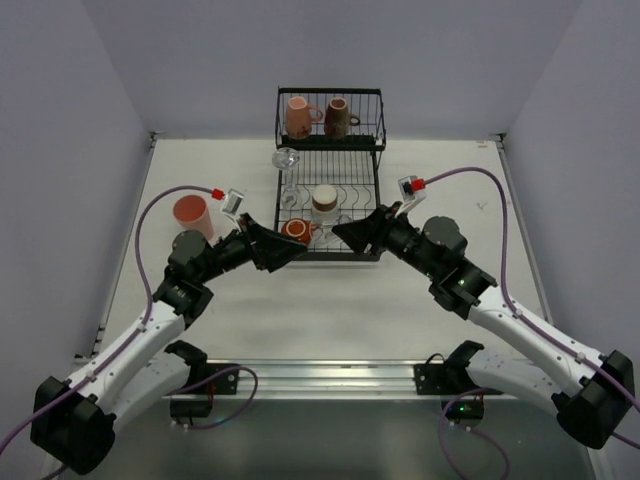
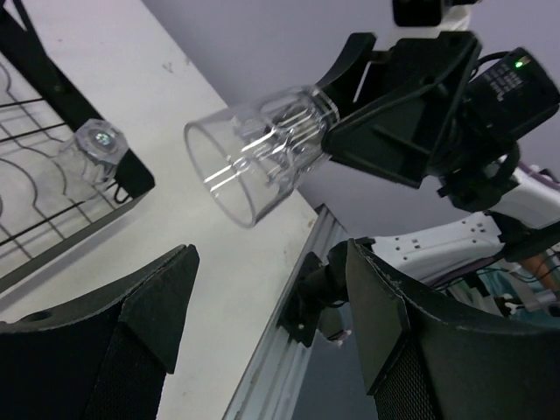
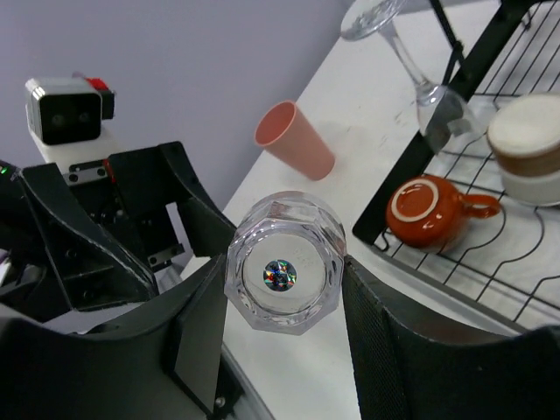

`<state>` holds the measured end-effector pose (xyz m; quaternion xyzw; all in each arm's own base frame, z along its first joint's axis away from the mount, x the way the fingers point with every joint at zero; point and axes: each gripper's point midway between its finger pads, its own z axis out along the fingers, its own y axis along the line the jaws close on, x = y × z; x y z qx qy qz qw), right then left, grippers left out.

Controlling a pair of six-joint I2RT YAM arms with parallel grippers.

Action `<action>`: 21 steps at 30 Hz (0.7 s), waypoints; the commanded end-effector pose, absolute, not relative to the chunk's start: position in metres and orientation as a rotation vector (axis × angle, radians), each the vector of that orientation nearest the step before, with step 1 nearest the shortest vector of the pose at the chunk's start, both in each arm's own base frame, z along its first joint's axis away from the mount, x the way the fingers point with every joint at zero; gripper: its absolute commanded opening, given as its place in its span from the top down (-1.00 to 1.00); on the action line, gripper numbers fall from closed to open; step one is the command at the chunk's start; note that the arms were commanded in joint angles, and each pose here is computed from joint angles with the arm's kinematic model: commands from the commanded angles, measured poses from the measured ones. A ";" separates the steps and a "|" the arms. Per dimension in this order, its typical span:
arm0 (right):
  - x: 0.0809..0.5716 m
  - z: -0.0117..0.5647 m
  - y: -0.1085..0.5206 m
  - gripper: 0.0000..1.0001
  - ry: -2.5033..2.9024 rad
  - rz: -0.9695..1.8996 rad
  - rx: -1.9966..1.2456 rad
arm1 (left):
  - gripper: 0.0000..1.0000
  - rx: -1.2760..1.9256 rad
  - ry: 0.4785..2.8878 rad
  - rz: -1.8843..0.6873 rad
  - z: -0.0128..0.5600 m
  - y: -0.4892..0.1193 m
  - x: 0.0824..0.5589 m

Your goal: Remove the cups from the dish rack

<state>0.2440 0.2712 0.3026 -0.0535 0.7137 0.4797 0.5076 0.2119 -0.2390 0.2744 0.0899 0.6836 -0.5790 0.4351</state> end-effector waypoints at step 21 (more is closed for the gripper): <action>0.213 0.286 0.285 -0.05 1.730 1.411 -0.133 | 1.00 0.160 1.539 -1.368 0.333 -0.258 0.227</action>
